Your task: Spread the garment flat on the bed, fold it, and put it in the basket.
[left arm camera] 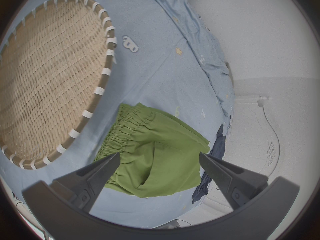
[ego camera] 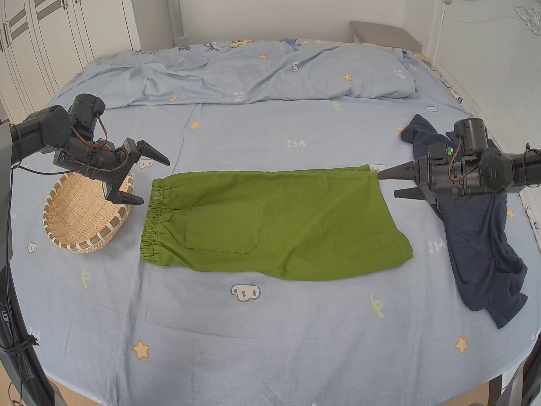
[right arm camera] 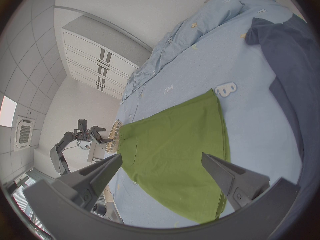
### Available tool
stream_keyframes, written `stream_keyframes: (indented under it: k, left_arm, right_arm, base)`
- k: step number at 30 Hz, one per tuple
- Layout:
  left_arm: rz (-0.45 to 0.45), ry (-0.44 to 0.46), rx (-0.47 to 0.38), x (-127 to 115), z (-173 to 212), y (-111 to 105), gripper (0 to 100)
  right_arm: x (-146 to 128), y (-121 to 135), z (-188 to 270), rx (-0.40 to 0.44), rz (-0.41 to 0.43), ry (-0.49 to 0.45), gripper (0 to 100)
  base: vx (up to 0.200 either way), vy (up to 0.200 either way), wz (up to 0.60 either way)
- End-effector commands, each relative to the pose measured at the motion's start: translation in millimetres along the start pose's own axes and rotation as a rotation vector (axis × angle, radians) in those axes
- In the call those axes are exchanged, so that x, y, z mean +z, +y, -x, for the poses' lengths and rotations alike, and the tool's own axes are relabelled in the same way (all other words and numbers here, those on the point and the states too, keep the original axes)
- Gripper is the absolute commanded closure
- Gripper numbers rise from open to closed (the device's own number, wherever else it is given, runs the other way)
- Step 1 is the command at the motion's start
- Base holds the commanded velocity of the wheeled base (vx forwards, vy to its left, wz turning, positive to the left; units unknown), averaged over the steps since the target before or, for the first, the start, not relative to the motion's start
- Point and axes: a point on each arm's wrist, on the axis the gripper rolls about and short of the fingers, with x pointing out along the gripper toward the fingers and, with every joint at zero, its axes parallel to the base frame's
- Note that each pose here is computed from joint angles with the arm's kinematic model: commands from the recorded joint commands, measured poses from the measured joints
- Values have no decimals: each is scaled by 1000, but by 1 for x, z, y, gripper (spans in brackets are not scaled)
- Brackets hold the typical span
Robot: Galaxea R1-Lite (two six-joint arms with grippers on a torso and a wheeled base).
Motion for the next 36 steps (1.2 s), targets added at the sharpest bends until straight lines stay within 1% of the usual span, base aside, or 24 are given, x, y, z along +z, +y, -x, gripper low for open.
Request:
stream_keyframes:
  k: [1,2,4,5,6,7,8,10,11,13,14,16,18,21,23,26,32,35,36]
  left_arm:
    - [-72,-5,-21,-21,-15,-15,0]
    - [-91,-47,-2,-23,-24,-11,0]
    - [-112,-87,13,-26,-36,-6,0]
    - [-135,-129,14,-28,-45,-1,0]
    - [-139,-135,12,-29,-47,0,0]
    - [-160,-169,-15,-31,-54,5,0]
    - [-169,-180,-30,-32,-59,8,0]
    - [-204,-230,-71,-33,-68,10,0]
    - [-210,-239,-79,-33,-71,11,0]
    - [-211,-247,-86,-33,-77,14,0]
    - [-200,-263,-102,-31,-83,18,0]
    - [-184,-289,-127,-27,-86,19,0]
    - [-170,-308,-133,-24,-90,22,0]
    - [-165,-339,-116,-21,-97,26,0]
    - [-160,-373,-85,-18,-107,33,0]
    - [-156,-413,-83,-15,-109,35,0]
    - [-161,-425,-98,-18,-103,30,0]
    - [-173,-449,-126,-25,-79,19,0]
    - [-173,-449,-126,-25,-79,19,0]
  right_arm:
    - [-37,18,24,36,54,-46,0]
    - [-42,17,24,59,65,-44,0]
    - [-44,17,23,69,74,-52,0]
    - [-44,16,23,74,77,-60,0]
    - [-44,16,23,74,78,-61,0]
    - [-44,16,24,74,72,-63,0]
    - [-44,15,24,73,70,-64,0]
    - [-44,15,25,71,70,-66,0]
    - [-44,15,26,70,71,-68,0]
    - [-44,15,26,71,71,-68,0]
    - [-44,16,28,71,73,-71,0]
    - [-44,19,31,73,80,-78,0]
    - [-44,20,32,73,82,-79,0]
    - [-45,21,33,73,82,-79,0]
    - [-45,21,33,74,83,-80,0]
    - [-44,21,33,74,84,-81,0]
    - [-44,21,33,73,85,-82,0]
    - [-45,21,33,74,84,-80,0]
    - [-45,21,33,74,84,-80,0]
  base:
    - [0,0,0]
    - [0,0,0]
    - [0,0,0]
    - [0,0,0]
    - [0,0,0]
    - [0,0,0]
    - [0,0,0]
    - [0,0,0]
    - [0,0,0]
    - [0,0,0]
    - [0,0,0]
    - [0,0,0]
    - [0,0,0]
    - [0,0,0]
    - [0,0,0]
    - [0,0,0]
    - [0,0,0]
    - [0,0,0]
    - [0,0,0]
